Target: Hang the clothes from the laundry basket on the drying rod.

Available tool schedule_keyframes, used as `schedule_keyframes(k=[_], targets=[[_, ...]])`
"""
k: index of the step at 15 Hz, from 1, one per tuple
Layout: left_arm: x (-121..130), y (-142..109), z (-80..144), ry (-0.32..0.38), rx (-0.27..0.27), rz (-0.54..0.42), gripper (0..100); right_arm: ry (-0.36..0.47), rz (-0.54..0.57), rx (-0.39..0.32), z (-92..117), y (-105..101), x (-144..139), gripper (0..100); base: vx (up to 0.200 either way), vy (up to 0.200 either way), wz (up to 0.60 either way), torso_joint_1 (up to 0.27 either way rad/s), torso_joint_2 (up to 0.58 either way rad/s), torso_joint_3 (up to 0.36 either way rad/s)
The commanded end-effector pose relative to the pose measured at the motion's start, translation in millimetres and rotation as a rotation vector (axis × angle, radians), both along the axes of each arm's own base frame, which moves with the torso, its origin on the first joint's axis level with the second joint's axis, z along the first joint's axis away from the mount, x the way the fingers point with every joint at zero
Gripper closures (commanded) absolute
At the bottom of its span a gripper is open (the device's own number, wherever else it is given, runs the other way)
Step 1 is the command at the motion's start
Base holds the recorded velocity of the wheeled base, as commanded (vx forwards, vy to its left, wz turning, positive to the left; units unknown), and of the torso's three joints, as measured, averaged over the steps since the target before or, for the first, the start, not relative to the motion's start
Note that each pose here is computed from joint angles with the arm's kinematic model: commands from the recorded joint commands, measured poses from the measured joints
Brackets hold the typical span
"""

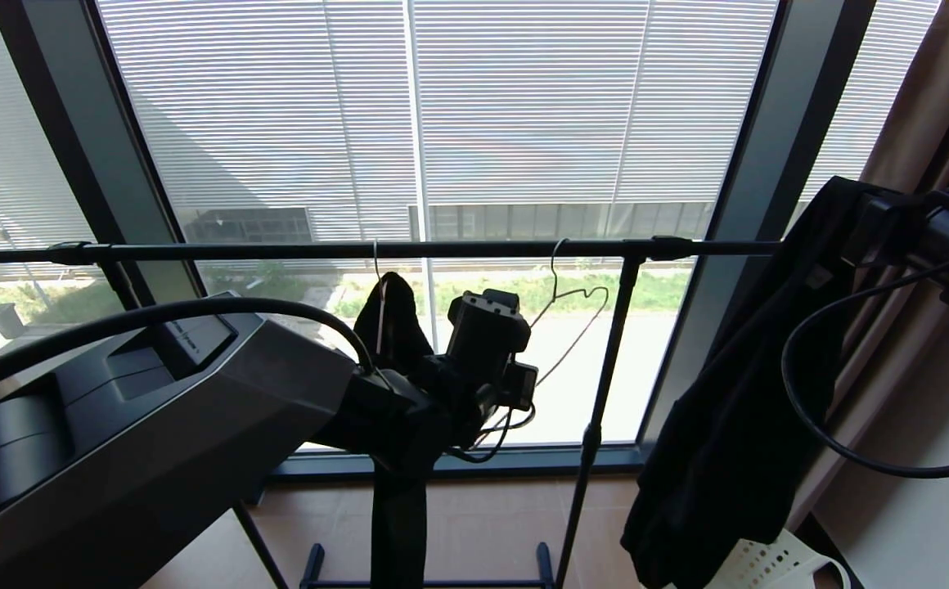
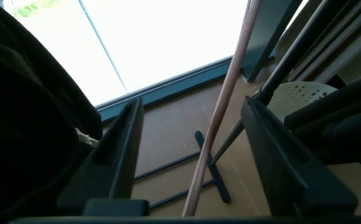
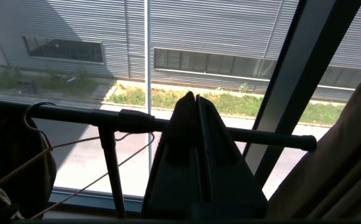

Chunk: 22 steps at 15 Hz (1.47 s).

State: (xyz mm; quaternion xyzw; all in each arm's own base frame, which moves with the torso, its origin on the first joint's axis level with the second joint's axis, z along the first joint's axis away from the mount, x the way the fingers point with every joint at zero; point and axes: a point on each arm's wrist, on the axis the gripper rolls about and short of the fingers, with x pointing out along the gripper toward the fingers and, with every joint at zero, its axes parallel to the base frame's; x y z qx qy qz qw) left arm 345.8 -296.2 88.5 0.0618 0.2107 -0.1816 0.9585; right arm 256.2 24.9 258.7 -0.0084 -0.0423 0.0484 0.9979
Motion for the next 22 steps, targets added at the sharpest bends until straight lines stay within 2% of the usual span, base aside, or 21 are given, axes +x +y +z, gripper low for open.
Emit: schedule_keyframes(k=[1, 7, 11, 17, 20, 22], targets=[[0, -1, 2, -0.004, -0.004, 0.000, 100, 0.002, 0.000, -0.001, -1, 0, 0, 100, 0.000, 0.000, 0.00, 0.000, 0.00, 0.000], [-1, 0, 3, -0.006, -0.004, 0.006, 100, 0.004, 0.002, -0.001, -1, 0, 0, 100, 0.000, 0.000, 0.00, 0.000, 0.00, 0.000], [-14, 5, 26, -0.031, -0.028, -0.004, 100, 0.005, 0.002, -0.001, -2, 0, 0, 100, 0.000, 0.000, 0.00, 0.000, 0.00, 0.000], [-50, 25, 54, -0.066, -0.058, -0.030, 100, 0.016, 0.022, -0.002, -5, 6, -1, 100, 0.000, 0.000, 0.00, 0.000, 0.00, 0.000], [-91, 47, 68, -0.084, -0.076, -0.066, 100, 0.031, 0.055, -0.016, -10, 25, -7, 100, 0.000, 0.000, 0.00, 0.000, 0.00, 0.000], [-114, 61, 70, -0.087, -0.079, -0.091, 100, 0.044, 0.046, -0.062, -15, 33, -10, 100, 0.000, 0.000, 0.00, 0.000, 0.00, 0.000]])
